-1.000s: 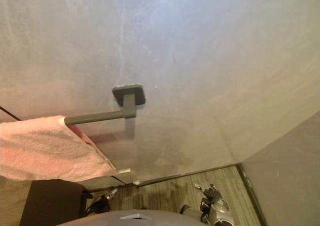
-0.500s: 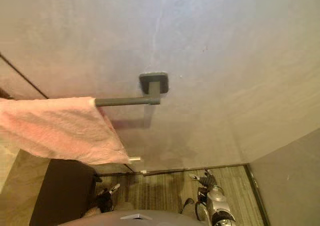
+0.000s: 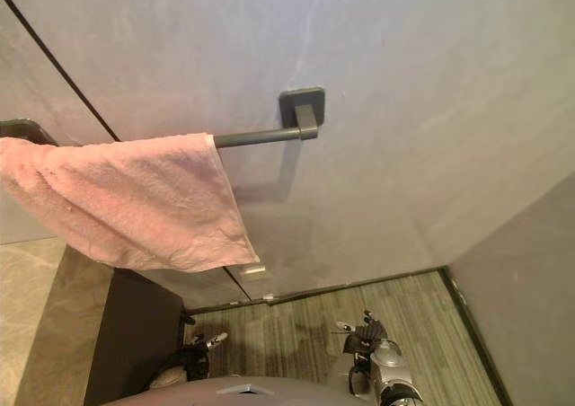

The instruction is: Organize washtable

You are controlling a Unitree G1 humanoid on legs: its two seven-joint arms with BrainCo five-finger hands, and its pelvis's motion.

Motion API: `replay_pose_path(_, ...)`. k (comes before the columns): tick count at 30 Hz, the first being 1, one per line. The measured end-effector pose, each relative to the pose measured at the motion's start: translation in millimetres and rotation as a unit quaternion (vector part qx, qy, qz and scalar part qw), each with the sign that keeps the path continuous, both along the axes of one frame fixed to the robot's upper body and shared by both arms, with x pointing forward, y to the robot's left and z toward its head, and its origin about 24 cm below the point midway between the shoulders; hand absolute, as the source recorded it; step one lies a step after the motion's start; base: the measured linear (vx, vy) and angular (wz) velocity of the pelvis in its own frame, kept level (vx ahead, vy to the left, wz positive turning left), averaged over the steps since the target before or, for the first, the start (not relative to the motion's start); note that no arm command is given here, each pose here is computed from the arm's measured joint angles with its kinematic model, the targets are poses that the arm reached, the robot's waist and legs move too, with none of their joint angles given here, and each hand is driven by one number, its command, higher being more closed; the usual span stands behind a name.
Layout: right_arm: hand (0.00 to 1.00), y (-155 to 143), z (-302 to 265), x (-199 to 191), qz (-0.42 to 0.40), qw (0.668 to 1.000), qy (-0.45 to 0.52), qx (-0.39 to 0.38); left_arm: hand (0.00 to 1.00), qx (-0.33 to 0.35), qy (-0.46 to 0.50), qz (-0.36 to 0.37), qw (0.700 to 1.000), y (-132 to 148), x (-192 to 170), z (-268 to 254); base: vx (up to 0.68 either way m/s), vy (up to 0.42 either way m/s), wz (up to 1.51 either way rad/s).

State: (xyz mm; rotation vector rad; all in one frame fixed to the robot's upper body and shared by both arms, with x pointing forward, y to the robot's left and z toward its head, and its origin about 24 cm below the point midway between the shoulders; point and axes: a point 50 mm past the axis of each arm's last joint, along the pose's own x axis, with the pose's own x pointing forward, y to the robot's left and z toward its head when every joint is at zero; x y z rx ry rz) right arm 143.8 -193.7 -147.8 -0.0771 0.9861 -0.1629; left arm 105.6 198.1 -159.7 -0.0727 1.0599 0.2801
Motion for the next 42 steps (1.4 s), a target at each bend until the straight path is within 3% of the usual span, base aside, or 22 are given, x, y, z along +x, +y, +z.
replay_pose_path(8,0.0,5.2,1.6,2.6,0.022,1.0,-0.004,-0.001,0.0,0.008,-0.023,0.021,0.999,10.8,3.9,5.0,0.14,-0.063,0.04)
replay_pose_path(18,0.0,17.3,45.6,63.6,0.074,0.985,-0.152,-0.019,0.0,-0.008,-0.03,0.056,0.998,5.2,-1.7,4.1,0.17,-0.079,-0.21)
replay_pose_path(23,0.0,14.7,68.3,66.1,0.063,0.973,-0.221,-0.02,0.0,-0.014,-0.033,0.058,0.998,0.5,-0.4,4.0,0.04,-0.031,0.03)
replay_pose_path(29,0.0,14.5,111.3,66.2,0.034,0.939,-0.342,0.006,0.0,-0.011,-0.043,0.071,0.996,3.2,-3.4,5.6,0.04,0.007,0.04)
replay_pose_path(33,0.0,29.2,143.0,75.8,0.056,0.903,-0.423,0.053,0.0,-0.01,-0.044,0.073,0.996,4.2,-4.4,5.7,0.11,0.009,0.08)
replay_pose_path(38,0.0,45.3,169.4,89.7,0.076,0.867,-0.482,0.103,0.0,-0.012,-0.043,0.072,0.996,2.5,-3.9,5.3,0.07,0.003,0.1)
replay_pose_path(42,0.0,44.9,182.7,102.3,0.072,0.855,-0.505,0.098,0.0,-0.013,-0.039,0.068,0.997,1.6,-1.9,4.4,-0.02,0.003,0.03)
